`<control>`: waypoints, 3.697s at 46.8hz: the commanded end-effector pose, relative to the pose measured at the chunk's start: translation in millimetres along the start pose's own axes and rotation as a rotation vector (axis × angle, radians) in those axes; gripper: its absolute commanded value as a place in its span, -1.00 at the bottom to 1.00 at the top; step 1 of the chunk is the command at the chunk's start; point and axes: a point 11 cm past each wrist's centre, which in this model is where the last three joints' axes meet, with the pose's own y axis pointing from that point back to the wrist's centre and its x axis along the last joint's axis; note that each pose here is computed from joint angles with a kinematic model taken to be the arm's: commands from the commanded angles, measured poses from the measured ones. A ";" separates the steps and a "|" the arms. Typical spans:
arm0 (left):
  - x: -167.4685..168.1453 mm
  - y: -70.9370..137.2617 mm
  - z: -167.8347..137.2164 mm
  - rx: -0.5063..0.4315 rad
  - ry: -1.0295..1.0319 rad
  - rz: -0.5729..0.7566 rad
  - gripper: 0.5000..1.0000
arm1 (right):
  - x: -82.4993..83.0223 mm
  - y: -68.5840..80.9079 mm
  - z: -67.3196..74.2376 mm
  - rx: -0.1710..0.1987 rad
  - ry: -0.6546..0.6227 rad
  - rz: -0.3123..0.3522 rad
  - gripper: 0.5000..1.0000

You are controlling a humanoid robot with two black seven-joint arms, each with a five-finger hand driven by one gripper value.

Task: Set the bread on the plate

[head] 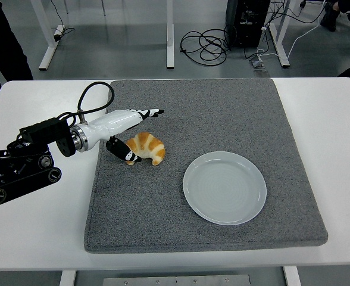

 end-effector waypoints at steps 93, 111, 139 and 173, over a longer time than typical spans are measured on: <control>21.0 -26.8 0.7 -0.001 -0.055 0.093 -1.00 | 0.0 0.0 0.1 0.000 0.001 0.000 1.00; 116.4 -23.4 28.1 -0.042 -0.179 0.218 -1.00 | 0.0 0.0 0.1 0.000 0.001 0.000 1.00; 196.6 -9.8 60.3 -0.071 -0.298 0.322 -1.00 | 0.0 0.0 0.1 0.000 -0.001 0.000 1.00; 115.3 -75.8 180.1 -0.341 -0.312 0.150 -1.00 | 0.0 0.0 0.1 0.000 -0.001 0.000 1.00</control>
